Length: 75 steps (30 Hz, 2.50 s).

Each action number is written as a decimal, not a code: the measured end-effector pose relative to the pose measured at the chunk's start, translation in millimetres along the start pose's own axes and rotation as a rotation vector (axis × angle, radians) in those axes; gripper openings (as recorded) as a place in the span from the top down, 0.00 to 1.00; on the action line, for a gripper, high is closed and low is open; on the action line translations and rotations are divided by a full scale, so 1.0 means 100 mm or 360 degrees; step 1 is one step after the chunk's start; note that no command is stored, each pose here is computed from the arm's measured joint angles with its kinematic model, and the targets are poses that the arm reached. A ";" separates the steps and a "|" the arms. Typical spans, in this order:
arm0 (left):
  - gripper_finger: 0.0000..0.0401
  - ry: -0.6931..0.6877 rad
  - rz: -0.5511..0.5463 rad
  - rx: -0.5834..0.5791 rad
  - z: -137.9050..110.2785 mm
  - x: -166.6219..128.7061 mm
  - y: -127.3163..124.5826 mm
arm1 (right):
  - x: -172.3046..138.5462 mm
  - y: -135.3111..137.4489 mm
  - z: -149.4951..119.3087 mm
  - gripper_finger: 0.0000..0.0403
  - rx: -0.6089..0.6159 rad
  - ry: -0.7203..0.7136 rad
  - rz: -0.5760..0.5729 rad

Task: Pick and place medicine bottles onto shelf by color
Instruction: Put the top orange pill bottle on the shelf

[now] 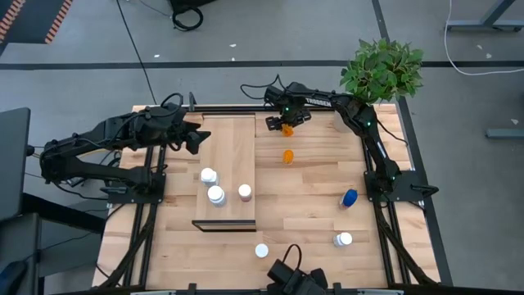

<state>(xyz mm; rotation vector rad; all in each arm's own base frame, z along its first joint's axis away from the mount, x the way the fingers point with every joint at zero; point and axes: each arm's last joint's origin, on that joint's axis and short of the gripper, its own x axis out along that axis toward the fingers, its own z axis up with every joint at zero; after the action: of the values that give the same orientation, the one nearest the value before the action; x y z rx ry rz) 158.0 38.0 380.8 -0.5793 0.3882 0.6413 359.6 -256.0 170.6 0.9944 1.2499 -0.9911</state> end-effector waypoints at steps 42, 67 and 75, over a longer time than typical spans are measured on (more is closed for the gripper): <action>0.29 0.0000 0.0000 0.0002 0.00 0.00 0.00 | 0.00 0.04 0.04 0.50 -0.0131 -0.0051 0.0090; 0.29 -0.0021 -0.0015 0.0121 0.01 0.00 -0.01 | -1.48 0.21 0.11 0.50 -0.0410 -0.0379 0.0447; 0.29 -0.0115 -0.0061 0.0173 0.12 -0.08 -0.03 | -1.70 0.23 -0.14 0.50 -0.0596 -0.0349 0.0418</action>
<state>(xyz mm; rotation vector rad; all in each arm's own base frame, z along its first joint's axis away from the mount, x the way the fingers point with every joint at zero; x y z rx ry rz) 155.8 39.2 395.5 -0.4574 0.3410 0.5989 367.7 -228.4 340.3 0.7128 1.0417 -0.6139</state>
